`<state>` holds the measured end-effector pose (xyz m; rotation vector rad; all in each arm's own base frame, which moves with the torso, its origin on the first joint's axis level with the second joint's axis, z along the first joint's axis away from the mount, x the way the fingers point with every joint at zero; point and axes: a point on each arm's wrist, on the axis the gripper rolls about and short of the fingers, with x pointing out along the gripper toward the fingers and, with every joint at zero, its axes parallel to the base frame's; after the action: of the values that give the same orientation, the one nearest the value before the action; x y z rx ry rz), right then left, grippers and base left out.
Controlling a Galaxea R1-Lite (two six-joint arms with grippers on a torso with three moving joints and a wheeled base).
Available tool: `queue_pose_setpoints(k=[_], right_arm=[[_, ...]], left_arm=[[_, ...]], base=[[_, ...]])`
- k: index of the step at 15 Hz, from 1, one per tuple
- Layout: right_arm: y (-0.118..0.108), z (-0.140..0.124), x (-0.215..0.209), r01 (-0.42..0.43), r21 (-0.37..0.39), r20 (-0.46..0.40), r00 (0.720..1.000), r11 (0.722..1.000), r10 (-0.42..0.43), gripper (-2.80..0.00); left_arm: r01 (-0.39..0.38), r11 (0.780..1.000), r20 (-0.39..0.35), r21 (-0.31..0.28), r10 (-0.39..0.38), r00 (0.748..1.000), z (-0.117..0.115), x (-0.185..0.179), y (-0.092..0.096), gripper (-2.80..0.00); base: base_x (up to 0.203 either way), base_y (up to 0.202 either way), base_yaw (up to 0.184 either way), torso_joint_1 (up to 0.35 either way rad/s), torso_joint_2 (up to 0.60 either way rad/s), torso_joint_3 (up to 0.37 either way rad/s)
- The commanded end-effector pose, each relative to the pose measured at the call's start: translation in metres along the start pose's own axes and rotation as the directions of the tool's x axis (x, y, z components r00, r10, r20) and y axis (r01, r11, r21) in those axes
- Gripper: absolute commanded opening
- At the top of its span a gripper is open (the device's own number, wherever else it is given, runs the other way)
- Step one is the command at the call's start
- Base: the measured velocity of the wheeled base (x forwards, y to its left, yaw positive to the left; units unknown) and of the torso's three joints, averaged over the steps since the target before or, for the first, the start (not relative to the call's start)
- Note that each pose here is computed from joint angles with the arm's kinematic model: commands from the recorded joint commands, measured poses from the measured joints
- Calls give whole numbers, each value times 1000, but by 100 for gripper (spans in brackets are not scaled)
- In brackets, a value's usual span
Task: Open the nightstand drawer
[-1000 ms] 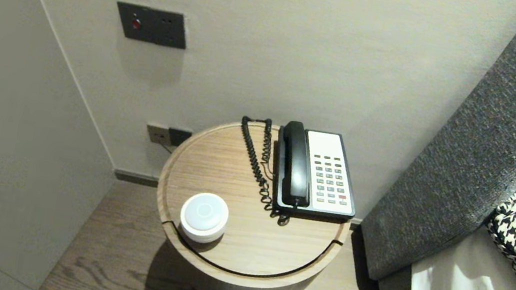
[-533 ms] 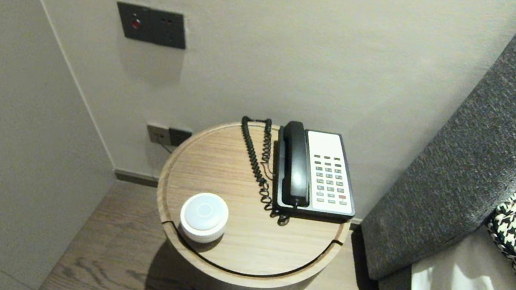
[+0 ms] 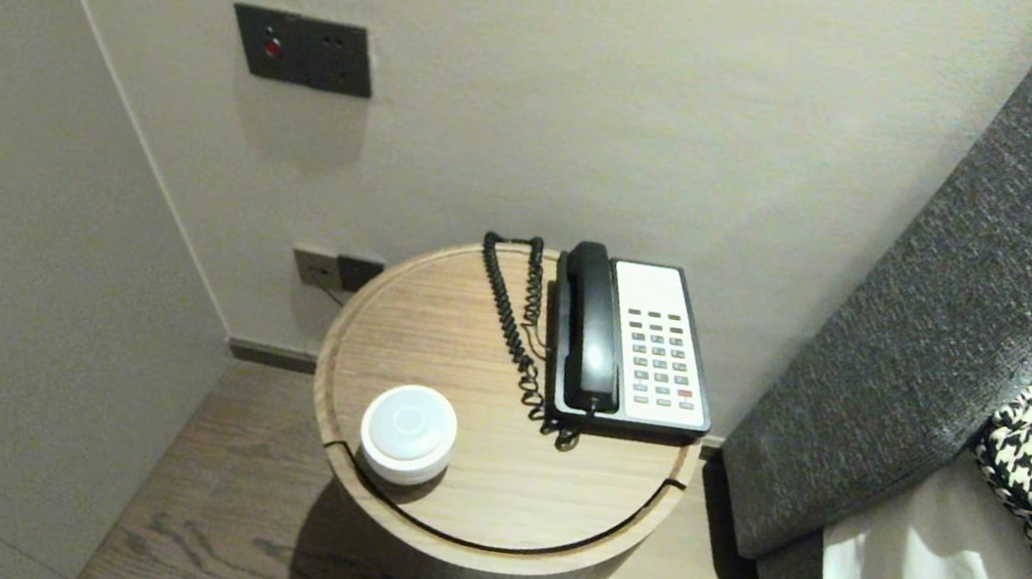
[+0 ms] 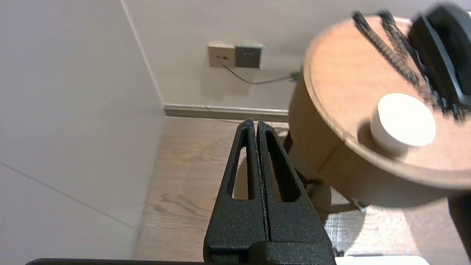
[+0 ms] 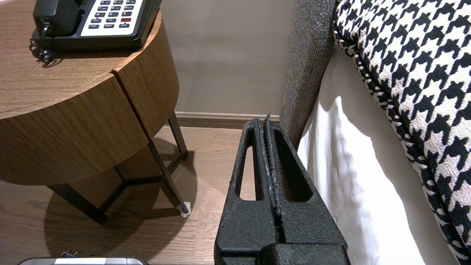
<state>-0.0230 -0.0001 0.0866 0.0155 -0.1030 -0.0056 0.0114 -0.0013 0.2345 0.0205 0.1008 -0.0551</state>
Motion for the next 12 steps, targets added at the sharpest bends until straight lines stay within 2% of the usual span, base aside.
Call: queue_pose_setpoints(k=[1, 4, 6, 8, 10, 12], right_arm=[[0, -11, 2, 0, 0, -40, 999, 1000, 0, -280], [0, -11, 2, 0, 0, -40, 999, 1000, 0, -280], [0, -11, 2, 0, 0, -40, 999, 1000, 0, -280], [0, -11, 2, 0, 0, -40, 999, 1000, 0, -280], [0, -11, 2, 0, 0, -40, 999, 1000, 0, -280], [0, -11, 2, 0, 0, -40, 999, 1000, 0, -280]], left_arm=[[-22, 1000, -89, -8, 21, 996, 41, 36, 4, -280], [-39, 998, -201, -39, 30, 979, 70, 43, 5, -280], [-9, 994, -251, -105, -18, 968, 88, 51, 2, -280], [24, 989, -299, -143, -67, 952, 99, 61, -6, -280], [22, 989, -327, -145, -69, 943, 103, 76, -19, -280], [4, 988, -345, -157, -58, 937, 107, 93, -40, -280]], base=[[0, 0, 0, 0, 0, 0], [0, 0, 0, 0, 0, 0], [0, 0, 0, 0, 0, 0], [0, 0, 0, 0, 0, 0], [0, 0, 0, 0, 0, 0], [0, 0, 0, 0, 0, 0]])
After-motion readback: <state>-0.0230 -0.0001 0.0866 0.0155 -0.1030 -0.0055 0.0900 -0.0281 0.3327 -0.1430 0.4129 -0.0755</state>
